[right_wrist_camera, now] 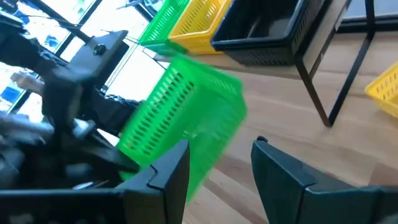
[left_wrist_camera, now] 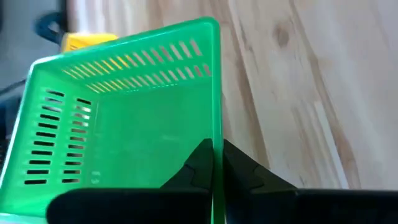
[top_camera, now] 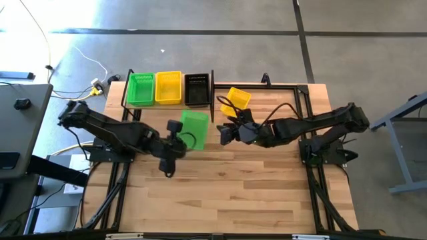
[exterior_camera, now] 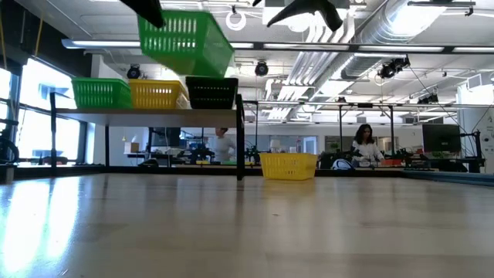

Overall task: Stack baskets on shelf by color
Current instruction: Stack the green bin on top of the green bin on the shelf

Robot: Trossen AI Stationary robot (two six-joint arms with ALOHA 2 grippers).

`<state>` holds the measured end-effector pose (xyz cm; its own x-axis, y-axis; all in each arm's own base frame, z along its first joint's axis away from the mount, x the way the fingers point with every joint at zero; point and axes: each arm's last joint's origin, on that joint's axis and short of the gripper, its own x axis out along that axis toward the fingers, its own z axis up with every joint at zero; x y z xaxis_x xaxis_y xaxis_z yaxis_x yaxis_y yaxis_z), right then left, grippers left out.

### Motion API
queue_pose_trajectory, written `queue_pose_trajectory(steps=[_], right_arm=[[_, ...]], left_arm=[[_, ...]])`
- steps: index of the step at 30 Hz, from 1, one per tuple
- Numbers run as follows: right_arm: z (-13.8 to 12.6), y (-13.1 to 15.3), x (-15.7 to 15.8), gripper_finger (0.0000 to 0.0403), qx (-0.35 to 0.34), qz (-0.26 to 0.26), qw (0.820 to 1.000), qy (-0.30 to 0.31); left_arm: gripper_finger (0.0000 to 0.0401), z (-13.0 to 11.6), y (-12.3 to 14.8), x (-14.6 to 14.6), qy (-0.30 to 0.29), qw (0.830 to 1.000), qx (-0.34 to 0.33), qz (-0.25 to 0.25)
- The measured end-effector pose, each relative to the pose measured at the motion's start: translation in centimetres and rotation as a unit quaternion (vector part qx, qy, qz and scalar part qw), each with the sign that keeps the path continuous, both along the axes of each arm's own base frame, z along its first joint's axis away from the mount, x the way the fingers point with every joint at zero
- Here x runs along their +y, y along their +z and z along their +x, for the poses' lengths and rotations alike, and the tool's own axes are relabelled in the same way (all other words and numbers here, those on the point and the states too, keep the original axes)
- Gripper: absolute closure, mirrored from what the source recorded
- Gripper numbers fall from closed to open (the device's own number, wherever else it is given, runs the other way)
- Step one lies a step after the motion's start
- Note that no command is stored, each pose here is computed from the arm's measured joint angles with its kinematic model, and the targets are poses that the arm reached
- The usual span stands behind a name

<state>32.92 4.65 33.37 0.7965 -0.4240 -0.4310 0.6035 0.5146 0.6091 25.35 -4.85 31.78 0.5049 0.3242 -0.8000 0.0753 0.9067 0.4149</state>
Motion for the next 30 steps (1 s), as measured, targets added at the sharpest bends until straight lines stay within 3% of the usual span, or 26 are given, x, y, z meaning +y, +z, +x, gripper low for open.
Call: queue_pose_trajectory(steps=[9,19,24,30], right_arm=[[-0.3,0.4,-0.3,0.0247,0.007,-0.024,1.000,0.011],[-0.1,0.4,-1.9,0.0247,0.032,-0.059,0.997,0.026],[0.2,0.4,-3.1,0.0247,0.040,-0.051,0.996,0.063],[0.3,0.3,-4.5,0.0247,0.044,-0.046,0.996,0.067]], left_arm=[[0.0400,-6.2,2.8,2.4,0.026,0.997,-0.065,0.009],[0.0400,-12.8,4.7,5.6,0.078,0.992,-0.069,0.064],[0.0400,-15.9,5.4,6.9,0.103,0.988,-0.076,0.091],[0.0400,-19.1,5.6,7.5,0.109,0.985,-0.052,0.125]])
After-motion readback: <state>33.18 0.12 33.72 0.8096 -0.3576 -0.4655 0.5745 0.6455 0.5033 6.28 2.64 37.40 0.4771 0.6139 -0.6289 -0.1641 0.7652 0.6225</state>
